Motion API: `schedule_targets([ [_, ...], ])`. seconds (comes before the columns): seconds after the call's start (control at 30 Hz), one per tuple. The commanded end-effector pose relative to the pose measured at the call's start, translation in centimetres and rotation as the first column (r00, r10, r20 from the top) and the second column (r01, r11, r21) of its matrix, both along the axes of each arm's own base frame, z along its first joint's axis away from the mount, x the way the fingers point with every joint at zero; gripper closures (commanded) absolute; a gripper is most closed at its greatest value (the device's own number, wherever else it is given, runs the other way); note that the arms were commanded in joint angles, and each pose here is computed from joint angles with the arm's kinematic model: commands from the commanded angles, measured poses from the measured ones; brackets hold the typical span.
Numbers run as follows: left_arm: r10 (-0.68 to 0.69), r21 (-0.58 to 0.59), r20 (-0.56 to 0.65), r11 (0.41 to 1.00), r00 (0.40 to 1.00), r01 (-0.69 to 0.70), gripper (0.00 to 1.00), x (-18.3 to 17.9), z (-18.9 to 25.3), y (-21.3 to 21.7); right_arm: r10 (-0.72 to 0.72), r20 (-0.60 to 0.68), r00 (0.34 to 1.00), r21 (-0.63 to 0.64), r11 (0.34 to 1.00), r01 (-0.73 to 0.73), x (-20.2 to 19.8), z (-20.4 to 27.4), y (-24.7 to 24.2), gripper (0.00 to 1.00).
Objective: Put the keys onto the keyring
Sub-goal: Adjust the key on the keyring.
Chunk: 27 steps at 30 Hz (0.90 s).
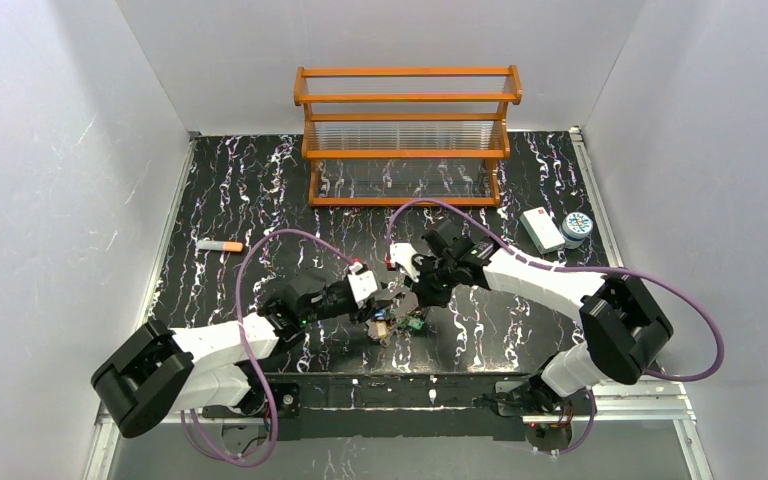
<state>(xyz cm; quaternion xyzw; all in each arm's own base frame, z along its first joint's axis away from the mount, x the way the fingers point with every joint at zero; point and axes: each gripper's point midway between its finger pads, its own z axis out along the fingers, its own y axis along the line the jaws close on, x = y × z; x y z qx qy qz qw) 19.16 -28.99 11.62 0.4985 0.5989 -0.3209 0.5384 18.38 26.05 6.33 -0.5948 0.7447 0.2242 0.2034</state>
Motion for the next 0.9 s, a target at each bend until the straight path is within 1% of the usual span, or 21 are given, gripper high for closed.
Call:
schedule_targets([
  [0.0, -0.037, -0.049, 0.084, 0.998, 0.996, 0.041, 0.64, 0.2, 2.1, -1.3, 0.101, -0.002, 0.995, 0.116, 0.988, -0.1, -1.5, 2.1, 1.5, 0.99],
  [0.17, -0.148, -0.022, 0.108, 0.988, 0.983, 0.151, 0.64, -1.3, 1.2, -2.3, 0.164, -0.007, 0.986, 0.211, 0.964, -0.159, -2.2, 3.1, 2.9, 0.99],
  [0.33, -0.181, 0.015, 0.092, 0.983, 0.979, 0.181, 0.67, -1.7, -0.3, -3.1, 0.174, -0.02, 0.985, 0.227, 0.96, -0.165, -2.3, 3.0, 3.4, 0.99],
  [0.7, -0.202, 0.056, 0.069, 0.979, 0.977, 0.199, 0.82, -1.8, -1.8, -4.8, 0.193, -0.037, 0.981, 0.236, 0.955, -0.179, -2.7, 2.9, 3.8, 0.99],
  [0.87, -0.191, 0.07, 0.071, 0.98, 0.979, 0.186, 0.95, -1.6, -2.3, -4.6, 0.192, -0.036, 0.981, 0.228, 0.957, -0.179, -2.6, 2.7, 3.7, 0.99],
])
